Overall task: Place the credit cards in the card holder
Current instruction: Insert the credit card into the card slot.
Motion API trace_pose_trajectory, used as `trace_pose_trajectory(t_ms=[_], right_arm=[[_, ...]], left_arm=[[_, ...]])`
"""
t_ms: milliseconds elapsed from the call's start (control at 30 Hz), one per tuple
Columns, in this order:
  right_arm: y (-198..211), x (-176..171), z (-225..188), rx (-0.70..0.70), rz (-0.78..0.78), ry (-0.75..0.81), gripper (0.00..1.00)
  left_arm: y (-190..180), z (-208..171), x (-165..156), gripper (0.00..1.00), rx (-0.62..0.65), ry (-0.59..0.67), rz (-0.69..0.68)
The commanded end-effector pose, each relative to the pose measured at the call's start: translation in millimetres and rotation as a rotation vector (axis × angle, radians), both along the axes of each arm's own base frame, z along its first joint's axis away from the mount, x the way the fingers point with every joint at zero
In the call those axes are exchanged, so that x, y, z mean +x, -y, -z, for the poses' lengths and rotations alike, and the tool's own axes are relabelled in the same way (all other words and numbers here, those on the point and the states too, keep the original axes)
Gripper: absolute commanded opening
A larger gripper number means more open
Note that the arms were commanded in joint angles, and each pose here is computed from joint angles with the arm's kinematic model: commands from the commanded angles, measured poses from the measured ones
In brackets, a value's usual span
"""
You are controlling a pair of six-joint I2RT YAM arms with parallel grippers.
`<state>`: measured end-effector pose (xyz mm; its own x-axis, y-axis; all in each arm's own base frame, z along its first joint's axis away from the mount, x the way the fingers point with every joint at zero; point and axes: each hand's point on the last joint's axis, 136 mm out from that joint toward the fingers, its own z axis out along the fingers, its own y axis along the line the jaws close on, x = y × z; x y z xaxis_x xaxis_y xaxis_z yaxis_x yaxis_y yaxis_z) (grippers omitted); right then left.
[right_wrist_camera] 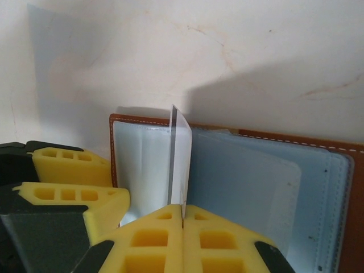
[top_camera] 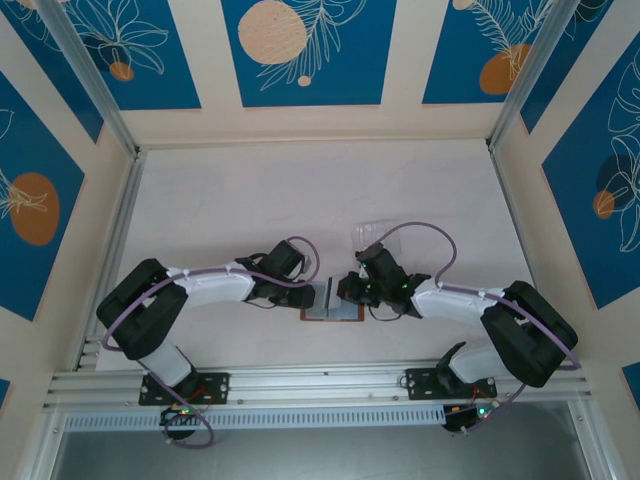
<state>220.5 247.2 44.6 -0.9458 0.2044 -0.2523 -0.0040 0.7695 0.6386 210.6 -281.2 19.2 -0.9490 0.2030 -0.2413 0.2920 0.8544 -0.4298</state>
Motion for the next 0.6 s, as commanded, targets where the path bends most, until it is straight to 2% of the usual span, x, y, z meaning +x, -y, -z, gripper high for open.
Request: trace_pose_trajectory(t_ms=[0,233,567], right_arm=[[11.5,-22.6,18.4,-0.053,-0.016,-0.068,0.0],[27.3,-40.2,32.6,-0.106,-0.033,-0.105,0.0],[12.8,-36.8,41.4,-0.108,-0.08,-0.119,0.0]], left_arm=[[-14.6,38.0,-26.7,0.32,0.085,-0.11,0.031],[-14.7,38.0,-26.7,0.32,0.085,-0.111,0.029],[-13.9,38.8,-26.4,0.32,0.085,-0.114,0.027]])
